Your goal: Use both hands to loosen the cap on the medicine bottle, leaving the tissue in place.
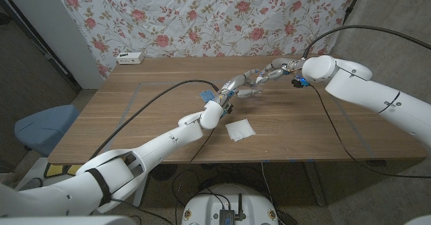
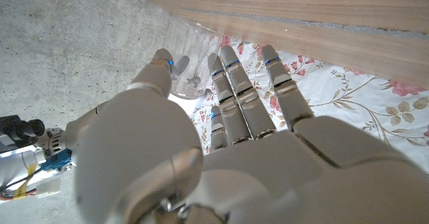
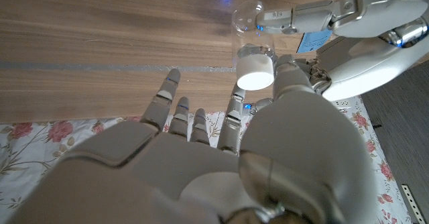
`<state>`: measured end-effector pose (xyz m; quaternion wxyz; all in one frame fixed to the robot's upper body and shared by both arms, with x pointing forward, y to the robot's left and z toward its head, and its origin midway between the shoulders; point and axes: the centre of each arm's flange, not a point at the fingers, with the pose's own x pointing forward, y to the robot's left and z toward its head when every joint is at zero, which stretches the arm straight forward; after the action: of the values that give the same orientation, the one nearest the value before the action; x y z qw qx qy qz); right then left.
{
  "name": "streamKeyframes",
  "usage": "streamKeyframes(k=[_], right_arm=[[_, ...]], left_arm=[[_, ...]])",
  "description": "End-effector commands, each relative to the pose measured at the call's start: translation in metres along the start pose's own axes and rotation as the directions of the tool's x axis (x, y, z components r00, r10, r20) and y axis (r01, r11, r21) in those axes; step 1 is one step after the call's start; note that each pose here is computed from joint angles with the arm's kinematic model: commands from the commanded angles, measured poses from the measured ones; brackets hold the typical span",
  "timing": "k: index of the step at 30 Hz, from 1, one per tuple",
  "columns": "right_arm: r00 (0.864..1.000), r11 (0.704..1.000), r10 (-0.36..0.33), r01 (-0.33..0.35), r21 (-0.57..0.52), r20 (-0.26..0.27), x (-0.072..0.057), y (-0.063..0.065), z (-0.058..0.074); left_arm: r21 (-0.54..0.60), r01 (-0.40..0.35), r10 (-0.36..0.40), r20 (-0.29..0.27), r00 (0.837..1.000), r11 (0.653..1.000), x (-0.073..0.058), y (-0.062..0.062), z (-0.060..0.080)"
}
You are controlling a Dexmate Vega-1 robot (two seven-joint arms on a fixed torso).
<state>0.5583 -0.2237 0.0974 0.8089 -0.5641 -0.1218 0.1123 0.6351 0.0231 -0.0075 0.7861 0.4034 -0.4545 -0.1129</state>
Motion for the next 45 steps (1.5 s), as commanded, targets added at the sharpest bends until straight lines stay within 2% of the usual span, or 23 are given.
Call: streamKeyframes(k=[1, 25, 34, 45], right_arm=[[1.000, 1.000, -0.017, 0.017, 0.000, -0.002, -0.0009, 0.0004, -0.0005], [0.999, 0.999, -0.042, 0.042, 0.001, -0.016, -0.0038, 0.0046, -0.0011], [0.998, 0.998, -0.068, 0.068, -0.002, -0.014, -0.0053, 0.0060, 0.0001], [0.998, 0.998, -0.068, 0.068, -0.008, -0.004, -0.0058, 0.0065, 0.0017]], left_arm=[[0.000, -0.002, 0.002, 0.000, 1.000, 1.000, -0.0008, -0.0008, 0.0017], [-0.002, -0.004, 0.004, -0.001, 1.000, 1.000, -0.0041, -0.0010, 0.0024], [-0.004, -0.001, 0.001, 0.000, 1.000, 1.000, -0.0050, -0.0015, 0.0029], [-0.006, 0.001, -0.001, 0.005, 1.000, 1.000, -0.0048, -0.0017, 0.0037]])
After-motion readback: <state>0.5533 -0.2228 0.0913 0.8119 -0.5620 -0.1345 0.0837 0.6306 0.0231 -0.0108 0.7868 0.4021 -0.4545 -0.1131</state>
